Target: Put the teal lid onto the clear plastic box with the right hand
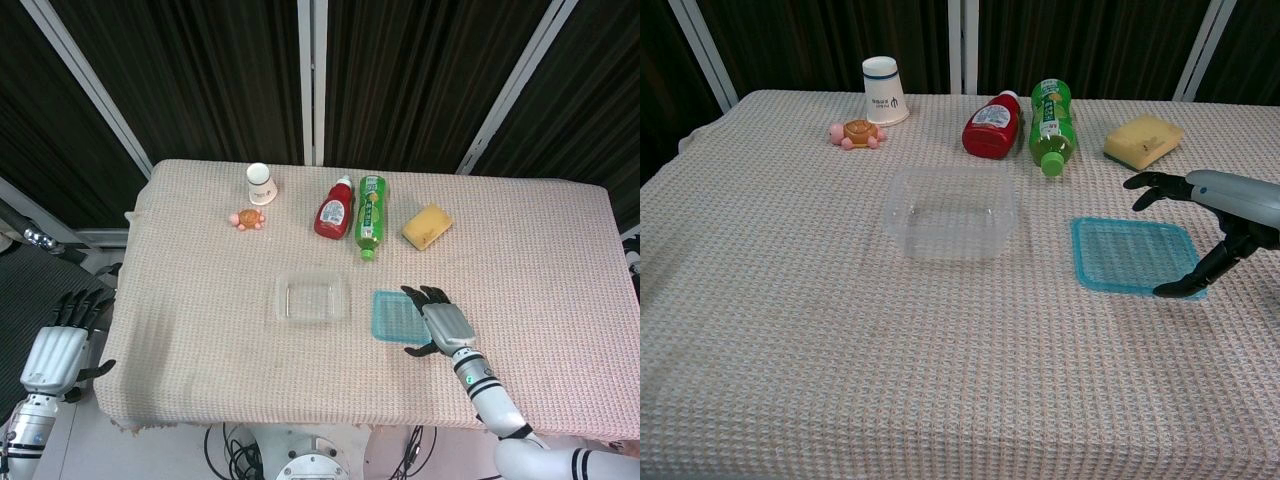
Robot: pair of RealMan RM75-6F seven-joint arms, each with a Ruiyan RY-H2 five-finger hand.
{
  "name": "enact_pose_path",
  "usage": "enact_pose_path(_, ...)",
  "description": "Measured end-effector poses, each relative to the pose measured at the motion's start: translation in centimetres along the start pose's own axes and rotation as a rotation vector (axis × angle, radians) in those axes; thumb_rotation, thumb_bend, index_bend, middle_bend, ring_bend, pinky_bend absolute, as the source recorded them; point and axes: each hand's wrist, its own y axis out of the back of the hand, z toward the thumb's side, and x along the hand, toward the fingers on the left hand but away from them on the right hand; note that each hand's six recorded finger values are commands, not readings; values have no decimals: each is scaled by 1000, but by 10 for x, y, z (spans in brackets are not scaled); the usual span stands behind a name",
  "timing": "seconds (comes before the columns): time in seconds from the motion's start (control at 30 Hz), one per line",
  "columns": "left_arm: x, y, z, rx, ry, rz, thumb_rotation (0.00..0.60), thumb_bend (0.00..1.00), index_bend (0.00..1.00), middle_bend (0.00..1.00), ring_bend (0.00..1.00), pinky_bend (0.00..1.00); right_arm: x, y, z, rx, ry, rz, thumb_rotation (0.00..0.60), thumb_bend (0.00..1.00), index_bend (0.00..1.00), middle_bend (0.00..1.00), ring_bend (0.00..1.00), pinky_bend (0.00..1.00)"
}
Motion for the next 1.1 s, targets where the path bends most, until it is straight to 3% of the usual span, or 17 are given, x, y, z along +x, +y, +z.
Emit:
enact_pose_path(0.53, 2, -5, -4, -16, -2, 2, 600, 0, 154, 63, 0, 0, -24, -12, 6, 26, -51, 25, 600, 36, 0, 155, 0, 0)
enact_pose_path(0.67, 2, -6, -5, -19, -2, 2, 600, 0, 154, 63, 0, 0, -26, -15, 5, 19, -51, 27, 600, 93, 0, 197, 0, 0)
enact_pose_path(0.8, 2, -6, -5, -21, -2, 3, 600, 0, 154, 63, 0, 0, -26, -15, 6, 15, -43, 12, 600, 220, 53, 327, 0, 0)
enact_pose_path(0.93, 1, -5, -6, -22, -1, 7, 600, 0, 154, 63, 0, 0, -21, -6, 12, 19, -3, -13, 600, 225, 74, 355, 0, 0)
enact_pose_path(1.1, 0, -5, -6, -23, -1, 8, 600, 0, 154, 63, 0, 0, -4, 24, 30, 28, 80, -45, 600, 226, 74, 360, 0, 0)
